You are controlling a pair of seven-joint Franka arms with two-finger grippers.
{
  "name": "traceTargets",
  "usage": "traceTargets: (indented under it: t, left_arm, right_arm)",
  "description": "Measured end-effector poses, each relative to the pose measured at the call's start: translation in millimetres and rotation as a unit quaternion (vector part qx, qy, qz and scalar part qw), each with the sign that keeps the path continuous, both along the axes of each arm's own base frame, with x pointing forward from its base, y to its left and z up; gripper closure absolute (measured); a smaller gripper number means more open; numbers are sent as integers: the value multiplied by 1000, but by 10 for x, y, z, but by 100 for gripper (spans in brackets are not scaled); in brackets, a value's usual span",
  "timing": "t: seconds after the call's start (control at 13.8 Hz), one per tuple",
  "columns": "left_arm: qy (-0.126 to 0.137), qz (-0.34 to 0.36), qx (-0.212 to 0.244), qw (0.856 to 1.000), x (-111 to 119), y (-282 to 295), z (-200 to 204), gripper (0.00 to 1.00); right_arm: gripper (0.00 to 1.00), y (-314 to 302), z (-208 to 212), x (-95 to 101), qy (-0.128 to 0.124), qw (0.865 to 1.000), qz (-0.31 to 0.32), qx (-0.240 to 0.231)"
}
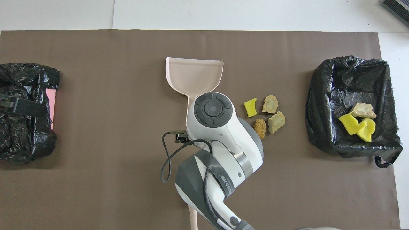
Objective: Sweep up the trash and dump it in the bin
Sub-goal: 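Set the dustpan down mid-table and release it with the right gripper, then grasp the dustpan with the left gripper while the right gripper grasps the brush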
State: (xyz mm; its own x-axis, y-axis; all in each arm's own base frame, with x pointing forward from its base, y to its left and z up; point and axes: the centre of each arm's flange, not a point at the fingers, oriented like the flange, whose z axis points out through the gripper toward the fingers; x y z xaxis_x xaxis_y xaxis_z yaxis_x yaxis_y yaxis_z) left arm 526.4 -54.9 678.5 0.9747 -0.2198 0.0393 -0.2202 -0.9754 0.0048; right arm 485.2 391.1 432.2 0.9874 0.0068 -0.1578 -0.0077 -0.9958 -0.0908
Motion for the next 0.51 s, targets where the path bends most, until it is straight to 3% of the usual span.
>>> traceTargets:
  t: [0.22, 0.51]
  left_arm:
    - [4, 4, 3, 1000, -11, -10, -7, 0]
    - [-4, -9, 2, 1000, -2, -209, -12, 0]
  right_arm:
    - [0, 103, -57, -764, 44, 999, 21, 13]
    - [0, 251, -501, -1769, 54, 996, 68, 7]
